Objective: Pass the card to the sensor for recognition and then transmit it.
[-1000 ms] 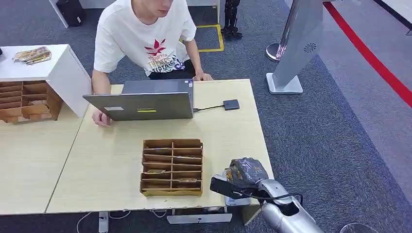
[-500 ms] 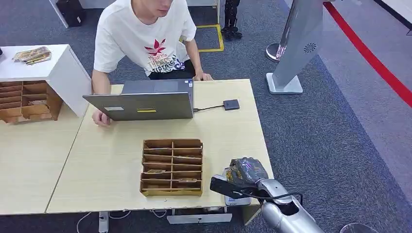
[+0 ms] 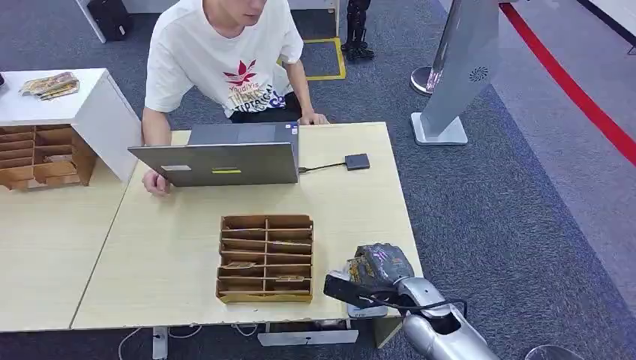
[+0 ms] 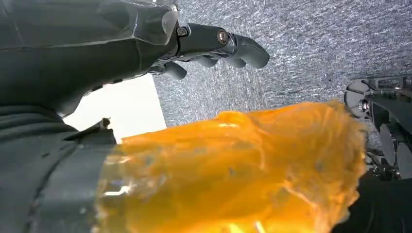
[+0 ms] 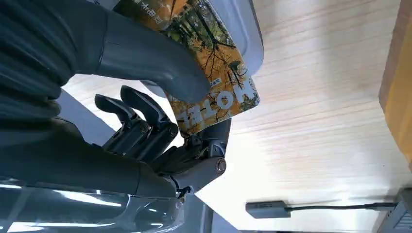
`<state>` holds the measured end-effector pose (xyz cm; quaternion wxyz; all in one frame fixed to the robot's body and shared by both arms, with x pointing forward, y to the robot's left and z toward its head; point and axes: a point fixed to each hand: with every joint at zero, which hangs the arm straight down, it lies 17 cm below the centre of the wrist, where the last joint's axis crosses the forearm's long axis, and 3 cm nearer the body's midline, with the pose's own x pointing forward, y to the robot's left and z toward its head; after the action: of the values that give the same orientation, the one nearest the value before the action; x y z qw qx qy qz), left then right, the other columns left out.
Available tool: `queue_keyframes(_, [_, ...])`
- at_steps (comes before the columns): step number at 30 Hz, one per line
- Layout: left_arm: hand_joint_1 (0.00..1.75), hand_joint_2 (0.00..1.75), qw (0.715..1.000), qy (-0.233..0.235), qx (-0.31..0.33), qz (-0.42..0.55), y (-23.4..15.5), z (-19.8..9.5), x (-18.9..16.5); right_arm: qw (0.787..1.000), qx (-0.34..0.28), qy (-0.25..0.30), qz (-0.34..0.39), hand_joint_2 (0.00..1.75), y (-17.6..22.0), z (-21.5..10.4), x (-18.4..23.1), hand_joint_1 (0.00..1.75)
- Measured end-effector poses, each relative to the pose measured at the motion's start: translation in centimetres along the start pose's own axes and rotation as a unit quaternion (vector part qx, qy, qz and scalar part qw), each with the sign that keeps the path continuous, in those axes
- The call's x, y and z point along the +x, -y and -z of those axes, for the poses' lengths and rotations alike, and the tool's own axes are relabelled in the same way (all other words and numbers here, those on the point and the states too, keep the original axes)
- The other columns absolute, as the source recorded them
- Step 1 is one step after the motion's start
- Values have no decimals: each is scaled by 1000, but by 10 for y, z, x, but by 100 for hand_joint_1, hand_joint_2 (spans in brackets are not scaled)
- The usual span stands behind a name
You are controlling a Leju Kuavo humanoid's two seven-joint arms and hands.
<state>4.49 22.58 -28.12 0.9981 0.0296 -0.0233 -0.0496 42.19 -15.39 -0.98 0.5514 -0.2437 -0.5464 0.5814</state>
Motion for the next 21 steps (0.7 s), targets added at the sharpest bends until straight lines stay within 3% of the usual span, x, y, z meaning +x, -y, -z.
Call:
queue_keyframes(3, [0,0,1000,0,0,0,0,0,0,999,-34,6,-1,175,7,-2,9,175])
queue_keyframes(10, [0,0,1000,0,-1,-7,3,0,-1,979,-193,46,40,175,69,-17,48,175])
queue_keyframes(15, [0,0,1000,4,0,-6,5,-1,1,945,-307,76,84,175,120,-41,70,175])
queue_keyframes(21, [0,0,1000,6,4,-2,4,-1,2,907,-389,91,131,175,160,-66,82,175])
